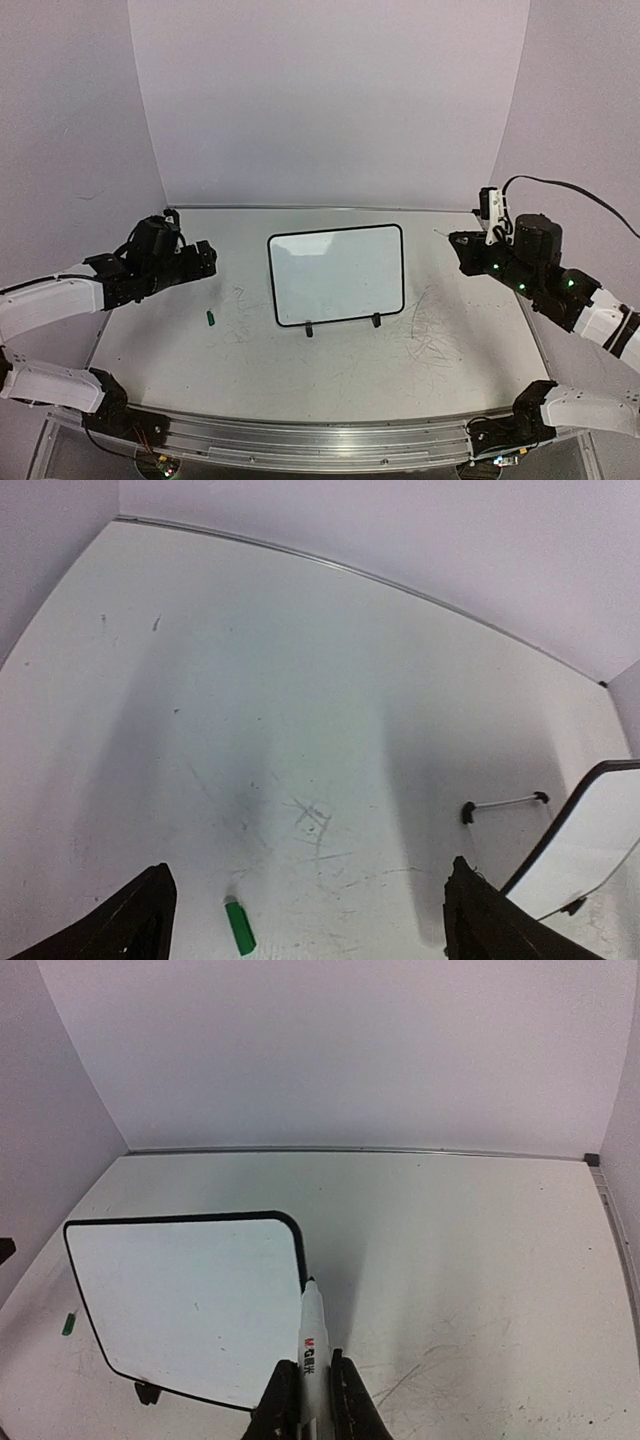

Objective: Write a sentence on the whiteboard
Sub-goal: Hold the whiteboard at the center of the board.

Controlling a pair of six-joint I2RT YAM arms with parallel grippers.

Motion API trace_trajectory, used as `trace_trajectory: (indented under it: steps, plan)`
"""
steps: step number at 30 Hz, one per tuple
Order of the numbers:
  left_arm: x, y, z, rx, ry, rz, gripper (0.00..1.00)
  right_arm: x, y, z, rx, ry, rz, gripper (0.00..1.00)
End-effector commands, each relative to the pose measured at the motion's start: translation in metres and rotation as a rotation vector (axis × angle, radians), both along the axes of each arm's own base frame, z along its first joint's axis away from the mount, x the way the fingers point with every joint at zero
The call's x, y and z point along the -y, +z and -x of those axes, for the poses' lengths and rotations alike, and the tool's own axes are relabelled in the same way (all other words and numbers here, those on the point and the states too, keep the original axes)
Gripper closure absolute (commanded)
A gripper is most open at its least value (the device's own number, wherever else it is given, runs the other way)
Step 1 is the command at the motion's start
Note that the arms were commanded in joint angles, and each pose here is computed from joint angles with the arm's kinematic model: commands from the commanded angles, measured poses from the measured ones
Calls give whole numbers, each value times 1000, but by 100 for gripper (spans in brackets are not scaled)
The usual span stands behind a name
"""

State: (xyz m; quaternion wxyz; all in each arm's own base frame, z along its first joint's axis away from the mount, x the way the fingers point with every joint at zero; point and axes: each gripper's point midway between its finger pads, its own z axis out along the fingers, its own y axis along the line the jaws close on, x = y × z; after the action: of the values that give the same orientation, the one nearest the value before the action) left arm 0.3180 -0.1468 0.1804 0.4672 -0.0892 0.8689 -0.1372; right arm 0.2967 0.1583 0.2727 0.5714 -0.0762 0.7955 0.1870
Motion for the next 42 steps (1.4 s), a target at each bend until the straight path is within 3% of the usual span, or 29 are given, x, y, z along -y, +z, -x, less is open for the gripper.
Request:
trace_trajectory:
  steps: [1, 12, 22, 31, 42]
  plan:
    - [43, 42, 0, 177, -339, 273, 2, -49, 29, 10, 57, 104, 4, 100]
    - [86, 23, 5, 170, -601, 343, 3, -170, 17, 35, 17, 331, 23, 100]
    - [125, 6, 7, 137, -837, 397, 26, -252, -3, 39, 18, 397, 94, 100]
    - [149, -7, -12, 114, -915, 421, 37, -265, -2, 29, 31, 368, 72, 100]
    - [160, -24, -14, 127, -987, 435, 66, -260, -1, 27, 38, 347, 77, 100]
